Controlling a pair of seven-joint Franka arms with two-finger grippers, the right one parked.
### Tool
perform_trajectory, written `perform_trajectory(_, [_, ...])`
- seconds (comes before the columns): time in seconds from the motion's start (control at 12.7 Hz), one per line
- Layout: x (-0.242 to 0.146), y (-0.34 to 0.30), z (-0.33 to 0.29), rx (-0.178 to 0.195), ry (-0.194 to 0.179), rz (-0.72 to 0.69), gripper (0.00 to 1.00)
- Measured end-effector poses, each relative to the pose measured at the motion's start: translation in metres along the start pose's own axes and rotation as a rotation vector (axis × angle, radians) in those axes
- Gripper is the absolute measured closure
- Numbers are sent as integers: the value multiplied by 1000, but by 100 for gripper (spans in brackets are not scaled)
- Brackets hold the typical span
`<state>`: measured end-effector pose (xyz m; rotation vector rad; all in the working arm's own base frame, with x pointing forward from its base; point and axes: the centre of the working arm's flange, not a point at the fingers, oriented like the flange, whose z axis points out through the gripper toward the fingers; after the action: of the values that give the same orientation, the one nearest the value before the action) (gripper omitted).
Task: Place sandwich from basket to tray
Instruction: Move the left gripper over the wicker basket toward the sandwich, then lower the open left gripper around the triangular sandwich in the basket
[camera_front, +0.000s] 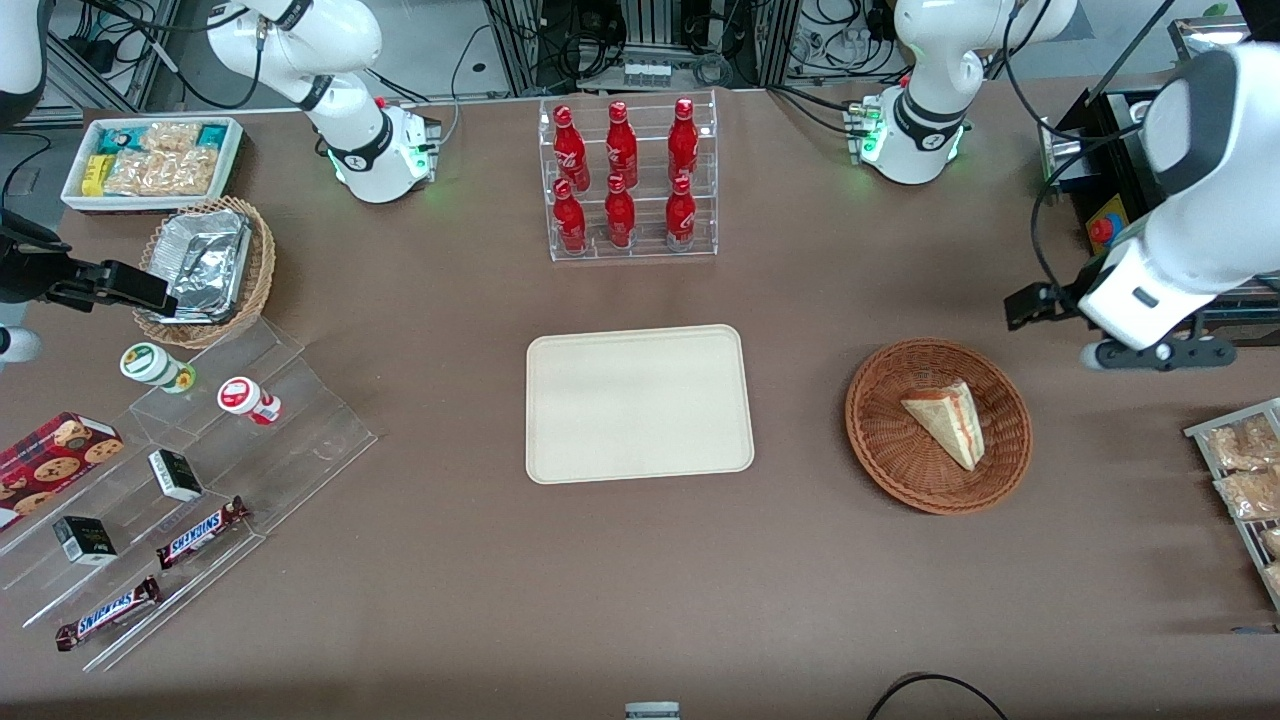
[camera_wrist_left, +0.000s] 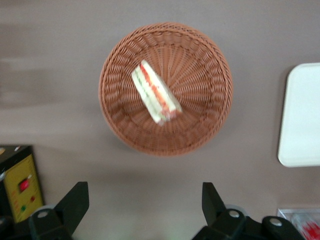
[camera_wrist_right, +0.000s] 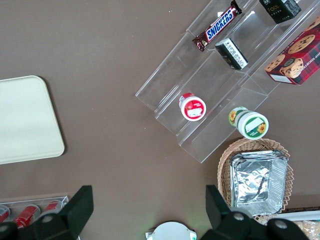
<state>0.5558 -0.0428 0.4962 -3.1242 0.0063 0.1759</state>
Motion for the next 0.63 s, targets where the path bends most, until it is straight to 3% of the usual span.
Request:
perform_trajectory(0.16, [4, 1, 38, -2, 21, 1, 0])
perform_trajectory(0.63, [18, 2, 119, -10, 33, 2, 0])
